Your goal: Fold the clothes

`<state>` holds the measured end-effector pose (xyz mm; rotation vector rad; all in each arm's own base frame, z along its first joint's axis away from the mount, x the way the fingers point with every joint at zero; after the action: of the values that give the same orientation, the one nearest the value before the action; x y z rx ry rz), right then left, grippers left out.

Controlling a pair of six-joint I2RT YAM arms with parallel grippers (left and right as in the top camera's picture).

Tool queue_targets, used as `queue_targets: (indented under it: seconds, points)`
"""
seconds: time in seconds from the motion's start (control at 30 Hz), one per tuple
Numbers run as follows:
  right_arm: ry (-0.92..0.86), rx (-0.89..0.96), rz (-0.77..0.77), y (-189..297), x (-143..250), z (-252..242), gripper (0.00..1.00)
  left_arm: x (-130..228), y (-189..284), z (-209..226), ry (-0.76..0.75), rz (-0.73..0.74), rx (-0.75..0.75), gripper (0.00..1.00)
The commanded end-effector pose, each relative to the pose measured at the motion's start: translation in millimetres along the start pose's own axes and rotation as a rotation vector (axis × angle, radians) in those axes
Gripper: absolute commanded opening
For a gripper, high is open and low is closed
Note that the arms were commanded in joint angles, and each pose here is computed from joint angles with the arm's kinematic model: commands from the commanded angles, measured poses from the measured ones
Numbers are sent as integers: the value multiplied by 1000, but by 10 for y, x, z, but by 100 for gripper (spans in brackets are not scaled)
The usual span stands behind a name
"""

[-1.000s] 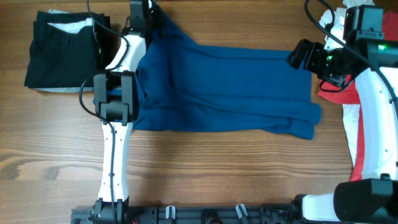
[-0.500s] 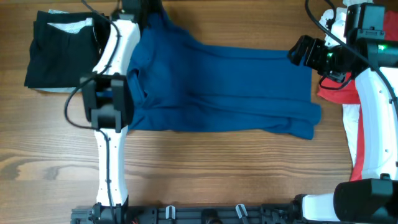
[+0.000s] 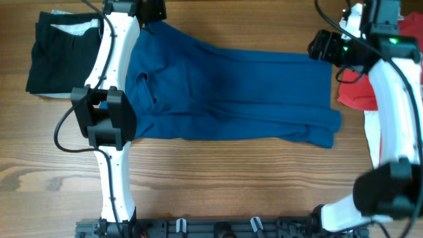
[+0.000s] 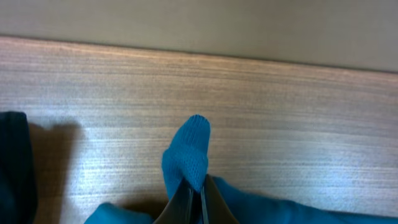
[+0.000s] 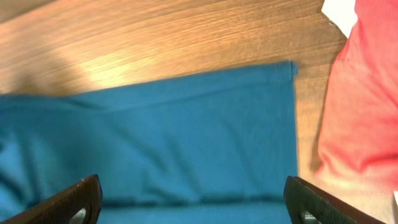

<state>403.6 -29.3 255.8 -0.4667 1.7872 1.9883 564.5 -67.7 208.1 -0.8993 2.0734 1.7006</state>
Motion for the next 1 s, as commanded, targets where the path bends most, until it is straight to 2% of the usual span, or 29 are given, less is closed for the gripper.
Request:
queue_targets:
  seconds: [0.0, 0.1, 0.2, 0.27, 0.3, 0.37, 0.63, 0.83, 0.97]
  points:
    - [13, 107, 49, -564, -30, -158, 95, -36, 102, -7, -5, -8, -7, 4]
    - [-29, 162, 58, -985, -21, -280, 93, -26, 102, 2, -6, -3, -15, 4]
    - [-95, 191, 82, -1279, 50, -395, 84, -31, 101, 20, -13, -9, -34, 4]
    - [-129, 210, 91, -1434, 93, -506, 74, -37, 102, 34, -12, -13, -45, 4]
    - [-141, 218, 92, -1482, 106, -555, 73, -37, 102, 35, -12, -14, -47, 4]
    - [-168, 236, 87, -1561, 124, -667, 71, -43, 102, 47, -12, -19, -57, 4]
    - [-188, 248, 84, -1839, 196, -816, 70, -48, 103, 64, -11, -22, -68, 4]
    - [-186, 283, 76, -1872, 195, -856, 50, -60, 106, 95, -11, -34, -100, 4]
    - [-180, 366, 77, -1847, 203, -927, 48, -60, 106, 95, -10, -34, -100, 4]
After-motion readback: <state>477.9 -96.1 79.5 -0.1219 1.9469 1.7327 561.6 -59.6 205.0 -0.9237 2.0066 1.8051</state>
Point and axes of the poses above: each gripper's point midway between its finger pads, its own y axis back along the fingers, its own z axis along the line the jaws close on, x = y × z, the point moved 8 cm from there along y, back along the fingers, and after that the axes turned 10 degrees about y, right-handed, at the moved point
